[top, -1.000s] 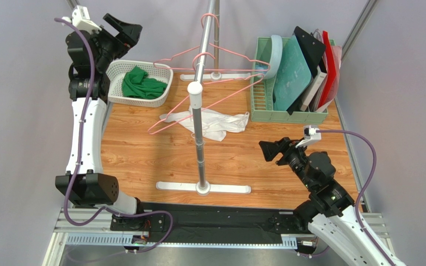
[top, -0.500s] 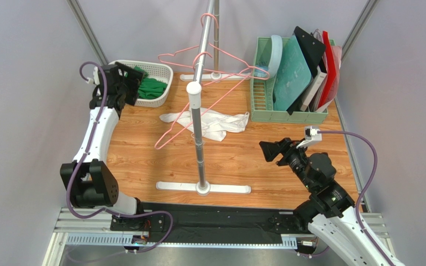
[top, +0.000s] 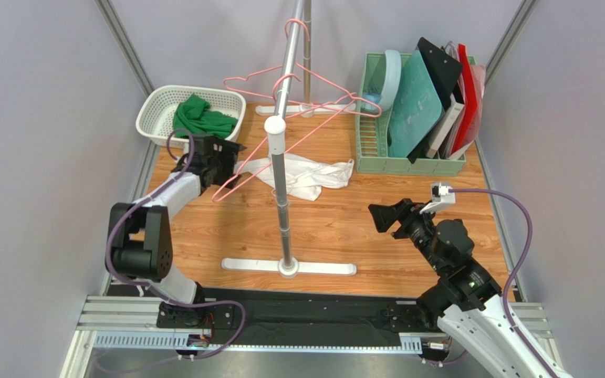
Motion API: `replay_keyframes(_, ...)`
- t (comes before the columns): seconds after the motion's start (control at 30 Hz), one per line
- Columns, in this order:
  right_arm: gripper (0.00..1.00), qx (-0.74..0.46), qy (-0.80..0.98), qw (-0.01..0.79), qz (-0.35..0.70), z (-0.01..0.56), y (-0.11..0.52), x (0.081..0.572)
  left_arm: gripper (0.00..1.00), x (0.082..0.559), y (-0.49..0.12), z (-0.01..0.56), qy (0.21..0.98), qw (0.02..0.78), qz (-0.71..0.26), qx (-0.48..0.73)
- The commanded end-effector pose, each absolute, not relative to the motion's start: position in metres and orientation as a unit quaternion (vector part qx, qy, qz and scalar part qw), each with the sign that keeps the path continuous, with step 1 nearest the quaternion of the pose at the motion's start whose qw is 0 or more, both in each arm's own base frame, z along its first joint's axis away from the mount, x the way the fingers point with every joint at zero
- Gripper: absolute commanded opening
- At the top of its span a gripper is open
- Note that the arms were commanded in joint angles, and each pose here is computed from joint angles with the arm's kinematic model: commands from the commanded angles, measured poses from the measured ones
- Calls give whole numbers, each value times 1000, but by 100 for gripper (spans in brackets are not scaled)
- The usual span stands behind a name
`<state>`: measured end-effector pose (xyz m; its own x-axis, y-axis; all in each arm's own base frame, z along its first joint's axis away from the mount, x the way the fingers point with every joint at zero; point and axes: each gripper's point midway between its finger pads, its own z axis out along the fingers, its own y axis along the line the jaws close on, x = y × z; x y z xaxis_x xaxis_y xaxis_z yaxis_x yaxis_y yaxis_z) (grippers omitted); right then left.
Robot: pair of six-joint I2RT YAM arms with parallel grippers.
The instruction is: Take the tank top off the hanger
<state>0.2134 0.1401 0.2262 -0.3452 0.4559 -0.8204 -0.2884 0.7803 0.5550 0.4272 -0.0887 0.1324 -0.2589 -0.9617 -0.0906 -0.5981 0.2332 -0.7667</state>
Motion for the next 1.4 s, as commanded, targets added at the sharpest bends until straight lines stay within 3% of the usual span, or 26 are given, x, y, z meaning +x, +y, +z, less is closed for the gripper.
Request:
replay_keyframes(0.0, 78, 66, 743, 578, 331, 231, 139, 216, 99, 442, -132, 118, 727, 275, -359, -517)
replay_keyframes(0.2, 78, 70, 743, 581, 325, 229, 134, 213, 99, 450, -185, 81, 738, 254, -371, -504)
replay_keyframes(0.63, 79, 77, 740, 591, 312, 226, 125, 211, 98, 445, -214, 14, 737, 210, -333, -549)
replay_keyframes(0.9, 78, 84, 739, 590, 314, 224, 125, 212, 69, 448, -206, 8, 722, 239, -311, -571)
replay_keyframes(0.97, 78, 86, 737, 592, 314, 225, 123, 211, 47, 449, -206, 9, 720, 243, -311, -570)
replay_keyframes(1.0, 78, 87, 737, 593, 313, 225, 122, 210, 42, 450, -208, 9, 721, 244, -313, -569)
replay_keyframes(1.07, 78, 88, 732, 600, 312, 229, 120, 210, 16, 449, -208, 7, 722, 240, -310, -570)
replay_keyframes(1.2, 78, 90, 731, 603, 307, 231, 117, 209, 0, 451, -211, 8, 725, 237, -312, -567)
replay_keyframes(1.37, 78, 88, 731, 603, 306, 232, 116, 208, 0, 452, -215, 20, 720, 242, -330, -561)
